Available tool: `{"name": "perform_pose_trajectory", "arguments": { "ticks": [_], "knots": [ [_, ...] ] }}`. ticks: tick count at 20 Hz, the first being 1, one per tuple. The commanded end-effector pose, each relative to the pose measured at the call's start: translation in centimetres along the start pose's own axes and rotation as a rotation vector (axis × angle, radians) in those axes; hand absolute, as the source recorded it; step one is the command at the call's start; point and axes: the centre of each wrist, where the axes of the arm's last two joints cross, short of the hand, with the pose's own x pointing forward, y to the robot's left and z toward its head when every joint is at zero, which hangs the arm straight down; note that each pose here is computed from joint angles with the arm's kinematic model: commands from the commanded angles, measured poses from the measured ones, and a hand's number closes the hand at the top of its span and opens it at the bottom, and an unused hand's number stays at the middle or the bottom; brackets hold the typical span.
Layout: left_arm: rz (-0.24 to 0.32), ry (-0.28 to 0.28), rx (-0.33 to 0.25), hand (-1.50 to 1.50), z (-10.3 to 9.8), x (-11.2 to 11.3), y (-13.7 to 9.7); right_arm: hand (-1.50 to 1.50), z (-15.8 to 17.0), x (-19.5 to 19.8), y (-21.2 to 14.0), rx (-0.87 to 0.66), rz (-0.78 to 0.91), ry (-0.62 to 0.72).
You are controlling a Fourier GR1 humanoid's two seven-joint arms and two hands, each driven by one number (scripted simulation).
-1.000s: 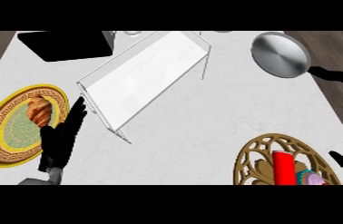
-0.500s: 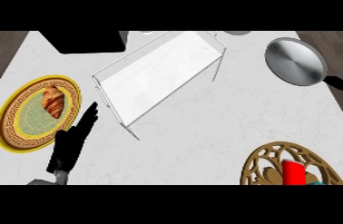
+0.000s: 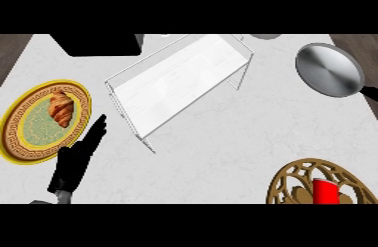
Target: Pick the cupcake from the placemat and place it in the tiered shelf
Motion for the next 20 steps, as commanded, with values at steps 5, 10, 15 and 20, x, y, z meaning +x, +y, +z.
{"name": "perform_pose_trajectory", "arguments": {
  "ticks": [5,10,15,20],
  "knots": [
    [0.008,-0.006,-0.029,0.0,-0.2,0.0,-0.7,-1.5,-0.7,6.6,4.7,-0.105,0.301,0.166],
    [0.001,-0.021,-0.02,0.0,-2.4,0.9,-2.5,-1.5,-2.1,10.2,8.4,0.018,0.32,0.204],
    [0.025,-0.019,-0.021,0.0,-0.7,0.3,-0.8,-1.5,-1.2,12.3,9.9,0.076,0.325,0.313],
    [-0.001,-0.002,-0.026,0.0,-0.1,-0.2,-1.3,-1.5,-2.3,11.8,12.5,0.086,0.355,0.381]
  ]
}}
